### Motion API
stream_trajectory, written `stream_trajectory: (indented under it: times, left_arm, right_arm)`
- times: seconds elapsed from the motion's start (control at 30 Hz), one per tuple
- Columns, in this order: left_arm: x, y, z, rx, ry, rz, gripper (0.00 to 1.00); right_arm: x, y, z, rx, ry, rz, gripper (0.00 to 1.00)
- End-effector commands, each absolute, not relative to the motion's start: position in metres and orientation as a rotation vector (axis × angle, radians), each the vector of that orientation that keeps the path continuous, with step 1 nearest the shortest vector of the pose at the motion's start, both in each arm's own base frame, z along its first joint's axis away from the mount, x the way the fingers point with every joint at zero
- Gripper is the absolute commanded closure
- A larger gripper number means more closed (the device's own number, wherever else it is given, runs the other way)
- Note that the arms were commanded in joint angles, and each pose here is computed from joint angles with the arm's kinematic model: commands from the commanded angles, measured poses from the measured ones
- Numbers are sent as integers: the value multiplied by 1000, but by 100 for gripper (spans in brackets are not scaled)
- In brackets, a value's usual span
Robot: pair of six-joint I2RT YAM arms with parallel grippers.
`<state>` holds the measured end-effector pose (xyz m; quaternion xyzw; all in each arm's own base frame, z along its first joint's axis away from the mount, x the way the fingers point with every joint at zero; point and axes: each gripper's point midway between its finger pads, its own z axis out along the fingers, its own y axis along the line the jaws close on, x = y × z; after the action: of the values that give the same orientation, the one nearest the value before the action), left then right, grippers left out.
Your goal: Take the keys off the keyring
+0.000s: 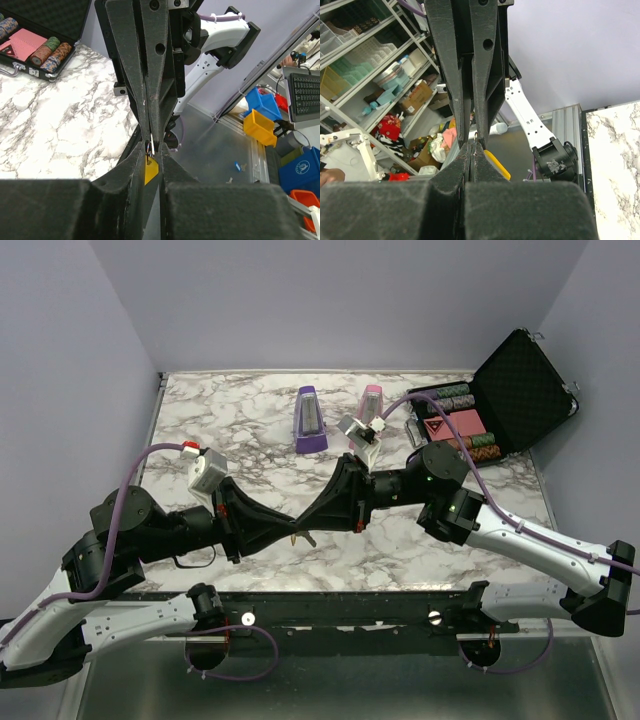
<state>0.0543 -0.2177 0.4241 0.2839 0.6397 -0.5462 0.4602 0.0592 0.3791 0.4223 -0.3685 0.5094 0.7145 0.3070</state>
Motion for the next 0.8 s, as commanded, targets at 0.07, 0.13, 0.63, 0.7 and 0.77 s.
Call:
stream_trajectory:
  times: [0.07,0.13,0.63,0.7,0.77]
  left_arm:
    - [47,-215,417,740,1594,-1348,97]
    - [47,-215,417,738,1596,-1350,100]
    - [55,-201,432,593,1553,-1361,39]
    - [52,-201,436,588,1527,-1390,40]
    - [51,-203,436,592,1525,-1403,43]
  right_arm:
    - [51,374,442,-1007,1267,1911,99]
    - [50,374,442,-1013,1263,1918,99]
    - [47,372,443,-1021,1250,1925,99]
    - [48,372,444,-1014,1248,1922,99]
    - [48,371,445,-1015,1243,1924,99]
